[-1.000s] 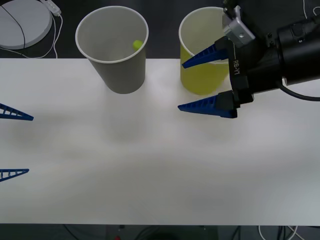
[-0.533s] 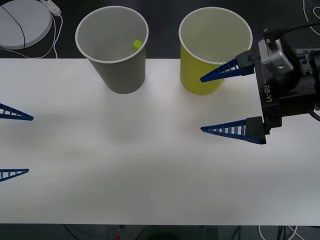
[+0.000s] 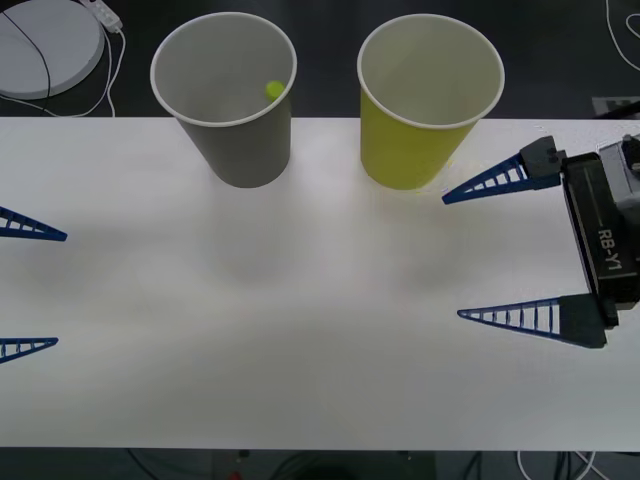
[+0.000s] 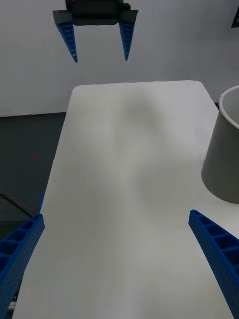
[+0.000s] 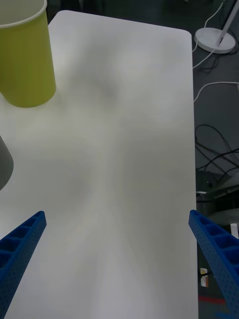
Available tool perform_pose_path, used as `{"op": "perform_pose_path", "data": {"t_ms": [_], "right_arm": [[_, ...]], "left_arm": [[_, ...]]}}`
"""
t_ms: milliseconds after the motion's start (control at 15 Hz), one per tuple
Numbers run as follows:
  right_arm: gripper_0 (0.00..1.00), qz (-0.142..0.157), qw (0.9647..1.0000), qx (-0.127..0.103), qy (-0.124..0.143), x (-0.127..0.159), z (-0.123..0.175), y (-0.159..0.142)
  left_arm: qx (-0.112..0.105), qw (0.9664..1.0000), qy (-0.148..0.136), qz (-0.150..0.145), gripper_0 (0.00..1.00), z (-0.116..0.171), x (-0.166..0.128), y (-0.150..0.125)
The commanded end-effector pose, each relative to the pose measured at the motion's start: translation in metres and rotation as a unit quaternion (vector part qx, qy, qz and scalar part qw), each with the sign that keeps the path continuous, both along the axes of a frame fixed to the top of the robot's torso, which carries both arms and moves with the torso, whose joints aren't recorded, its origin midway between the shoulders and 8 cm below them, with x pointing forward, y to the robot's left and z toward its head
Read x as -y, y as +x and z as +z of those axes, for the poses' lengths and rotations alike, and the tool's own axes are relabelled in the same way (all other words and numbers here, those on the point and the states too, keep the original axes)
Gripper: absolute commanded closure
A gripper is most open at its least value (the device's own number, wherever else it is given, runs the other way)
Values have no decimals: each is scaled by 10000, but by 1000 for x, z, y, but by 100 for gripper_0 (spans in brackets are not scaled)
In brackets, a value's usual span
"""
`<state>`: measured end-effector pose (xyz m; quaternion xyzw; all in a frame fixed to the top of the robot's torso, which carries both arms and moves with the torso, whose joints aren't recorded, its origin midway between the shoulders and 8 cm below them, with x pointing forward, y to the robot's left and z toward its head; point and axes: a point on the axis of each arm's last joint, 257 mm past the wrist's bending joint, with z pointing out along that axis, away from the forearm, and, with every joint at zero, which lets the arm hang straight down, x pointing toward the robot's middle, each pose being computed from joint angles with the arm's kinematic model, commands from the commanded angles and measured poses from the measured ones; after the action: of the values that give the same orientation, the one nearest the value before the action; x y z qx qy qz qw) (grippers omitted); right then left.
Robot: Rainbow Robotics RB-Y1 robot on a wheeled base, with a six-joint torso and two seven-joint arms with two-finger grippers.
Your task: Put the can into the green bin and the plastic bottle into the gray bin
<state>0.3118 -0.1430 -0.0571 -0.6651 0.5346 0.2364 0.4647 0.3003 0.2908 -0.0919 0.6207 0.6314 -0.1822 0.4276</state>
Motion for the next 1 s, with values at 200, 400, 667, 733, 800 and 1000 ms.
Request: {"op": "perform_pose_path", "data": {"t_ms": [200, 400, 667, 733, 800, 1000], "right_arm": [[0, 46, 9998, 171, -58, 7, -5, -21], [0, 68, 9995, 267, -152, 11, -8, -30], [0, 97, 9998, 69, -175, 17, -15, -37], [0, 73, 9998, 36, -180, 18, -16, -37], [0, 60, 9998, 2, -181, 19, -17, -37], [0, 0, 9998, -53, -180, 22, -19, -35]], "left_arm": [[0, 10000, 0, 0, 0, 0, 0, 0], [0, 10000, 0, 0, 0, 0, 0, 0], [0, 10000, 0, 0, 0, 0, 0, 0], [0, 10000, 0, 0, 0, 0, 0, 0], [0, 10000, 0, 0, 0, 0, 0, 0], [0, 10000, 0, 0, 0, 0, 0, 0]]}}
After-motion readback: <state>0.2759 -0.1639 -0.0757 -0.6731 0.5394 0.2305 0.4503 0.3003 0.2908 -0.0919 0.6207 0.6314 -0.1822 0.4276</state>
